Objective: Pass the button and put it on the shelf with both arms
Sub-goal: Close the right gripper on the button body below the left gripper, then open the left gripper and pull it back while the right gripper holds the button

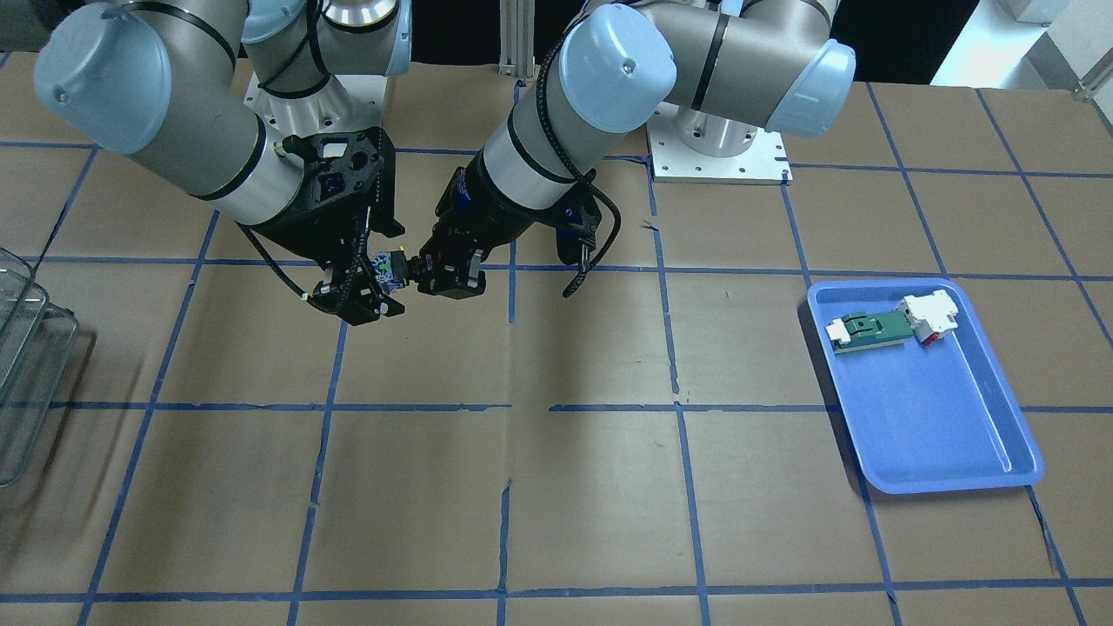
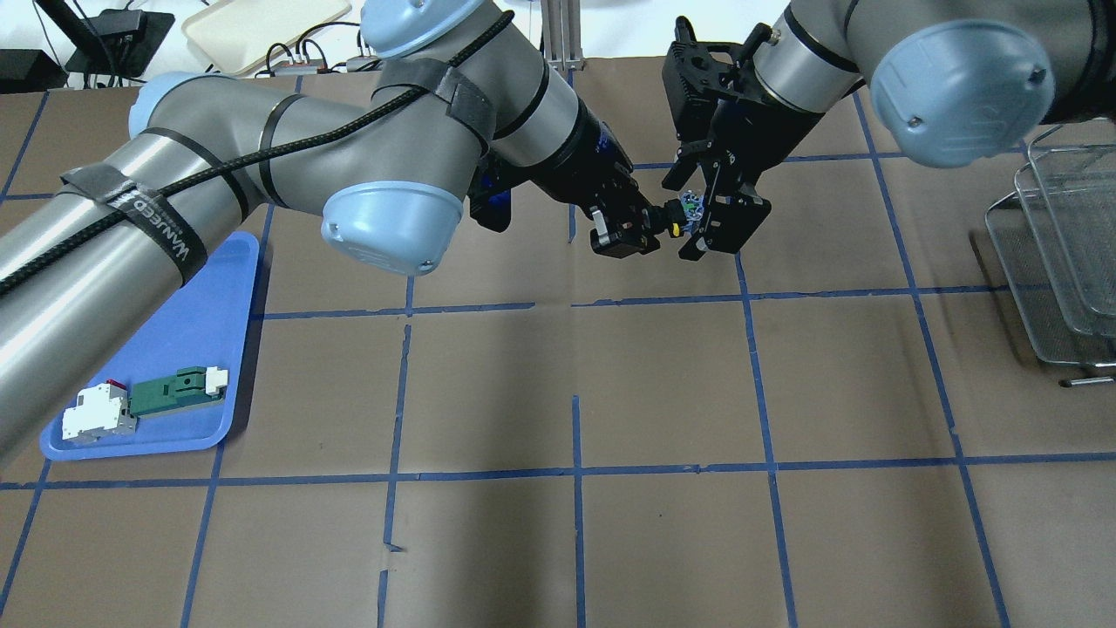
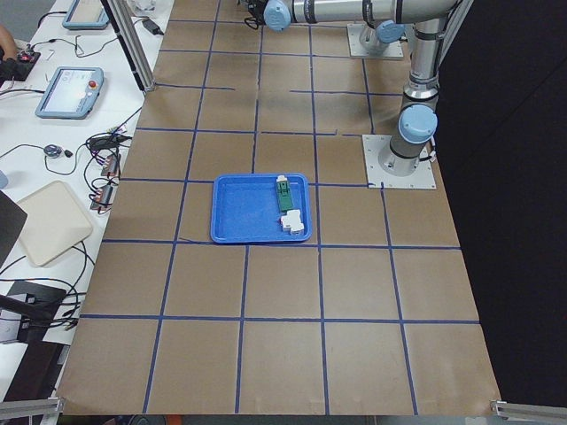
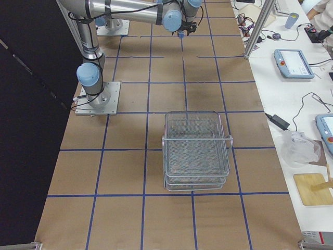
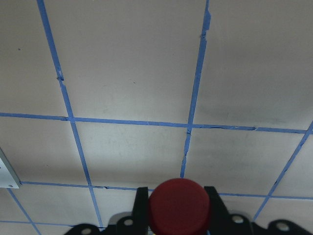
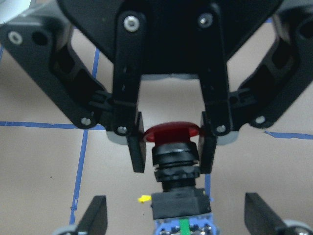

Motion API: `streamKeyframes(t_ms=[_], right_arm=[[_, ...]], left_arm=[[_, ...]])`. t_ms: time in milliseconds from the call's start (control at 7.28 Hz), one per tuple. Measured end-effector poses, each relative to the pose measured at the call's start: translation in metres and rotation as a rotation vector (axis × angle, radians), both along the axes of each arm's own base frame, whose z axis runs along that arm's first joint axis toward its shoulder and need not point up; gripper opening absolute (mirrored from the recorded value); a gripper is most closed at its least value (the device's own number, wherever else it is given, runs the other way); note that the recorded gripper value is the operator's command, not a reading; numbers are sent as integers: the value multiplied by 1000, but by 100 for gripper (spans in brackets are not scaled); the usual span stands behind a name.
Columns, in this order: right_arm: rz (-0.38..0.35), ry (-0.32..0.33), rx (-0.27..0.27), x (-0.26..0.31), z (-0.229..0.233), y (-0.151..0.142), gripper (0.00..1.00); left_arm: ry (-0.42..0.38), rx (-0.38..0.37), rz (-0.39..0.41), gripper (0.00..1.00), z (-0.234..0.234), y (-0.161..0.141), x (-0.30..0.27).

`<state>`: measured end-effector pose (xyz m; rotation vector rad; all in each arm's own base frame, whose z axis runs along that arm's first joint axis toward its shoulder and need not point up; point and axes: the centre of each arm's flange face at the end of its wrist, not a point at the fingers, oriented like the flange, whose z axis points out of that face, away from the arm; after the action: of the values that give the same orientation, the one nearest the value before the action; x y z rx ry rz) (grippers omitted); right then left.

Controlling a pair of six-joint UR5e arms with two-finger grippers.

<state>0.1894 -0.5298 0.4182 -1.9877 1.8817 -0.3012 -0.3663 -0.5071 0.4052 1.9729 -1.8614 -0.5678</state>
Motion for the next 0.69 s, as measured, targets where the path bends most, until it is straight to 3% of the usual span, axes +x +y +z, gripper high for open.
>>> streamKeyframes(t_ms=[412, 550, 687], right_arm=[[6, 37, -15, -4, 5, 4, 5], [6, 39, -17, -4, 6, 4, 3], [6, 40, -19, -4, 7, 4, 0]], left_arm=[[4, -4, -1, 0, 3, 1, 0], [6, -5, -1, 0, 4, 2, 0], [11, -3, -2, 34, 4, 2, 0]])
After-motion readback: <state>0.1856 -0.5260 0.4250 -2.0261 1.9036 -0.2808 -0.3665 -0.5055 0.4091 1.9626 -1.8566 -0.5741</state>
